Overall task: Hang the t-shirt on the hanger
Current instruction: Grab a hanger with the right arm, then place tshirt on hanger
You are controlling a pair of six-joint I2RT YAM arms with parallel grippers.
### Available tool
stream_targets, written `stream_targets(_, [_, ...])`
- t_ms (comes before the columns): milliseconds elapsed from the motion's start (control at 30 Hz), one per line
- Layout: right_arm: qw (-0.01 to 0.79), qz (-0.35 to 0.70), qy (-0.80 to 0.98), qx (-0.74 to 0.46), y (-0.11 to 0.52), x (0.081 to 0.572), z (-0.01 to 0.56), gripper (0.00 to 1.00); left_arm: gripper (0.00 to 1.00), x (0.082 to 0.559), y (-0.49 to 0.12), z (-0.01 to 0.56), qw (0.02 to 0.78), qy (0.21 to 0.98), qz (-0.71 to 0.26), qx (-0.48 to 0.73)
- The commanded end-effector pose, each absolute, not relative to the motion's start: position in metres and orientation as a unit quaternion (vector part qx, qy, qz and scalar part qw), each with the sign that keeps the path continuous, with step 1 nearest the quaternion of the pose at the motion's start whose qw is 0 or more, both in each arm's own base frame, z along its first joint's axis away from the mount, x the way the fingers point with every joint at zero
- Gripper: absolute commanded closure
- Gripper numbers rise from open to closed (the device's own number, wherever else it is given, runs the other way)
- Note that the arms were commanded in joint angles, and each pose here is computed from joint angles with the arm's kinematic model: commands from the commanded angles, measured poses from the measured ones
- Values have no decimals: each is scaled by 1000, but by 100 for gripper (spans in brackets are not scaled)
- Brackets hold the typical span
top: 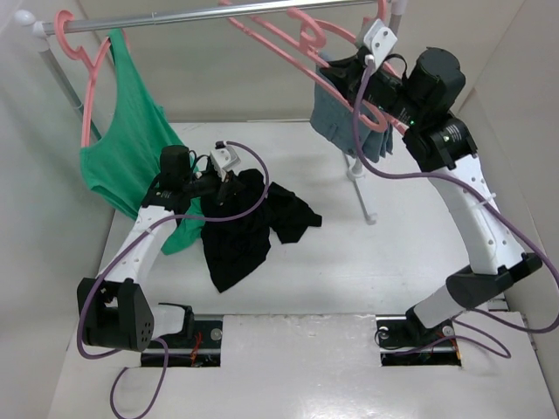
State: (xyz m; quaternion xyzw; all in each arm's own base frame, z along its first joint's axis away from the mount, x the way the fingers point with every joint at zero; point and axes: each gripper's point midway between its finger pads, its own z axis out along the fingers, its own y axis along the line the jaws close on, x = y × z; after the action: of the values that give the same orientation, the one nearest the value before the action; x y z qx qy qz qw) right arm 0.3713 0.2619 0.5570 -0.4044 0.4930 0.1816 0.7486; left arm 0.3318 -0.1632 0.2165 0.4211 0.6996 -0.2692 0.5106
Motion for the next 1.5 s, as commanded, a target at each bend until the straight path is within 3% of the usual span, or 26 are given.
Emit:
stream_targets(0, [737,189,489,-426,261,350,547,100,100,334,-167,254,549,663,-264,435])
stream_targets(200, [634,218,575,-469,264,304,427,100,100,343,-160,248,549,681,-240,421])
stream_targets(567, [563,216,687,-406,218,243,337,100,100,360,-157,230,540,712,-221,391])
stream_targets(933, [547,212,704,-399,196,206,343,100,100,365,-159,231,546,717,-200,384])
stream_targets(1467, [545,245,677,-428,224,216,328,100,100,349,-177,235,535,680,-219,451])
